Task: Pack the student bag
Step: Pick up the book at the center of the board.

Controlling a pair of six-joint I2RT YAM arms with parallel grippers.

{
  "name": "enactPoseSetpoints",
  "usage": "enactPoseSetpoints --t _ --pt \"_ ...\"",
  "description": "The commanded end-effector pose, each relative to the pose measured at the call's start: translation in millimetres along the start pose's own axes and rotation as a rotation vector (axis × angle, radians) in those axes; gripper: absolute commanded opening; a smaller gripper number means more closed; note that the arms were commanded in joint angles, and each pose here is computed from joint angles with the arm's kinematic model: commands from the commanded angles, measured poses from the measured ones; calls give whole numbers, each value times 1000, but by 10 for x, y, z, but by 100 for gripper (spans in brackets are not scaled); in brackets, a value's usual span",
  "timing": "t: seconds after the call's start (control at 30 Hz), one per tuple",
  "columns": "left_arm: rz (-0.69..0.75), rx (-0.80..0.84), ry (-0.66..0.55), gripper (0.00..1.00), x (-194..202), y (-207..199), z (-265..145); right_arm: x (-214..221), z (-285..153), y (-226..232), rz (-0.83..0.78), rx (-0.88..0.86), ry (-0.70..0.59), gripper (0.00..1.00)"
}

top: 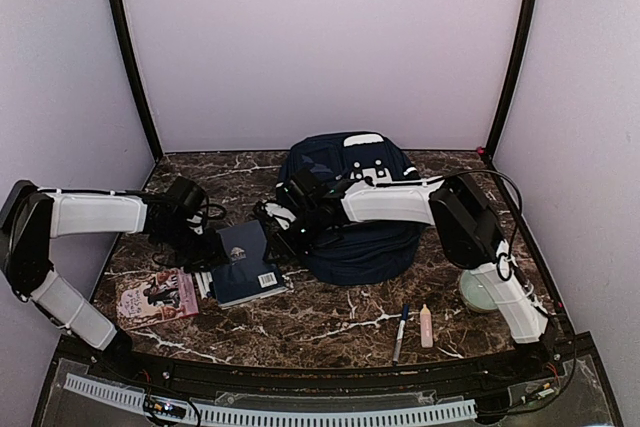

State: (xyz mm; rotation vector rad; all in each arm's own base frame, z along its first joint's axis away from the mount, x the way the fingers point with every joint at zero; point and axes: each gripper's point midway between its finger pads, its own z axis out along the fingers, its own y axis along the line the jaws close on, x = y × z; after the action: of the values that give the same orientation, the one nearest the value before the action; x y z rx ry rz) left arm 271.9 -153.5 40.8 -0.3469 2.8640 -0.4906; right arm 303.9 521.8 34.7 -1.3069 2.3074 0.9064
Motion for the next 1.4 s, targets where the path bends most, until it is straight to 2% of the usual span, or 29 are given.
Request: enactPoseSetpoints --t 0.0,0.2,0.4,0.7,1.03,1.37 --pt "-5 23 8 54 22 -25 55 331 226 -189 47 36 89 57" --pt "-15 99 19 50 16 -170 89 417 313 -187 61 11 112 57" --pt "12 246 -64 47 -165 -534 -149 489 375 -154 75 -31 128 59" --pt "53 318 -90 45 -204 -858 -341 526 408 -59 89 -93 138 62" --pt "-36 304 -114 43 -6 -694 -488 587 416 88 109 -166 152 61" --pt "-124 261 -35 42 341 -355 -218 689 514 194 99 -172 183 61"
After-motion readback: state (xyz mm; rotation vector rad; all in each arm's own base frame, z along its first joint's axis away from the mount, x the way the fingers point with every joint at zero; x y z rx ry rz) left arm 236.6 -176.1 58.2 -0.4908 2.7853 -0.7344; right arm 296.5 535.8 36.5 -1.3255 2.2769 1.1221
